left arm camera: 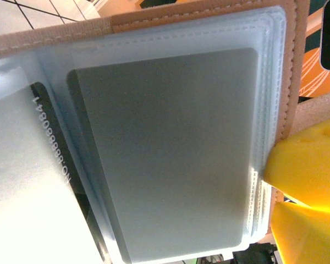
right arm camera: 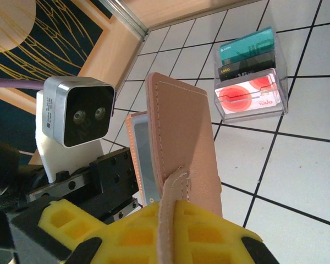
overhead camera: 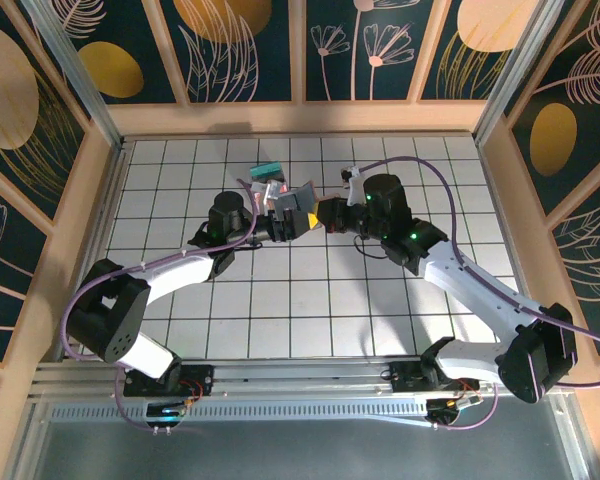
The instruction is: Take the credit cards out of the card holder
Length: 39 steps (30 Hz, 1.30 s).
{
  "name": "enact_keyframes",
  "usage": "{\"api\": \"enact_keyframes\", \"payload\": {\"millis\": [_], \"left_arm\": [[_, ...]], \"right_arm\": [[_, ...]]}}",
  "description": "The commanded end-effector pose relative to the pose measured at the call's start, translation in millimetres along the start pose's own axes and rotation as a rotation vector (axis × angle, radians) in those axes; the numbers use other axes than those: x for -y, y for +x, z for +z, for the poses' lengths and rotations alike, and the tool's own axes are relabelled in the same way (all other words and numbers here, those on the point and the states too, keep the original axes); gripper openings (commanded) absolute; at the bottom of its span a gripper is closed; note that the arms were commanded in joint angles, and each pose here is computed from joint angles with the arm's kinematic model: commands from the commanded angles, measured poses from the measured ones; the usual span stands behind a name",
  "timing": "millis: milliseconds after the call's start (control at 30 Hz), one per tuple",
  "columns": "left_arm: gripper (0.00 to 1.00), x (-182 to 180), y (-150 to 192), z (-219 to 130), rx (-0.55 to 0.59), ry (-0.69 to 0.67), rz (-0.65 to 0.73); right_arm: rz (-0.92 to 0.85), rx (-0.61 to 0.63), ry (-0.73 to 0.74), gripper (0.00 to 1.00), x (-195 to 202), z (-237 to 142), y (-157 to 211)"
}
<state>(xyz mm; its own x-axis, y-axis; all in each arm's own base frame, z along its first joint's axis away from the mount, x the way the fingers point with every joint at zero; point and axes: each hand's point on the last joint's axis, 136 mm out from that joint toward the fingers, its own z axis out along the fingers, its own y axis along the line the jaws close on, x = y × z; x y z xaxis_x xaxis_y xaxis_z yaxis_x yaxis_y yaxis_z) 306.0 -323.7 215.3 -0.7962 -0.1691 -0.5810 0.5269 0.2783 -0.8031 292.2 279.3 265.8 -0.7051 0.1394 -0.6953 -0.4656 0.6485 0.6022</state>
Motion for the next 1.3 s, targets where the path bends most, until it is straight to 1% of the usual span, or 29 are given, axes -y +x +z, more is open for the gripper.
{"api": "enact_keyframes", "payload": {"millis": [0,167,267,367,433,600,633,933,1033,1133,1267], "left_arm": [[0.91,12.7,-9.0,3.1,0.015,0.041,0.031],[0.87,10.5,-6.9,3.0,0.013,0.036,0.020],[0.81,12.3,-6.8,2.8,0.013,0.047,0.019],[0.80,14.5,-7.8,2.9,0.013,0.056,0.021],[0.83,15.0,-7.1,2.9,0.008,0.060,0.020],[0.98,17.7,-6.9,1.9,0.009,0.067,0.024],[0.99,18.2,-7.0,1.4,0.010,0.067,0.026],[0.99,24.1,-7.2,-1.5,0.012,0.079,0.042],[0.99,22.9,-8.2,0.2,0.009,0.074,0.043],[0.99,24.5,-10.3,2.5,0.005,0.085,0.046],[0.99,28.5,-10.3,4.4,-0.008,0.105,0.055]], "right_arm": [[-0.014,0.060,-0.069,0.00,-17.9,-8.2,-15.5],[-0.015,0.088,-0.046,0.00,-14.6,-16.0,-19.8],[-0.013,0.096,-0.029,0.00,-11.0,-18.6,-20.5],[-0.012,0.100,-0.023,0.00,-9.1,-20.1,-21.3],[-0.011,0.102,-0.022,0.00,-8.3,-20.6,-21.4],[-0.009,0.104,-0.019,0.00,-5.9,-20.5,-21.9],[-0.008,0.103,-0.017,0.00,-4.6,-20.3,-21.6],[0.001,0.104,-0.029,0.00,-5.3,-19.9,-21.3],[0.007,0.096,-0.060,0.00,-10.4,-17.1,-21.1],[0.019,0.071,-0.086,0.00,-13.3,-8.6,-18.4],[0.034,0.040,-0.081,0.00,-10.7,3.5,-13.2]]}}
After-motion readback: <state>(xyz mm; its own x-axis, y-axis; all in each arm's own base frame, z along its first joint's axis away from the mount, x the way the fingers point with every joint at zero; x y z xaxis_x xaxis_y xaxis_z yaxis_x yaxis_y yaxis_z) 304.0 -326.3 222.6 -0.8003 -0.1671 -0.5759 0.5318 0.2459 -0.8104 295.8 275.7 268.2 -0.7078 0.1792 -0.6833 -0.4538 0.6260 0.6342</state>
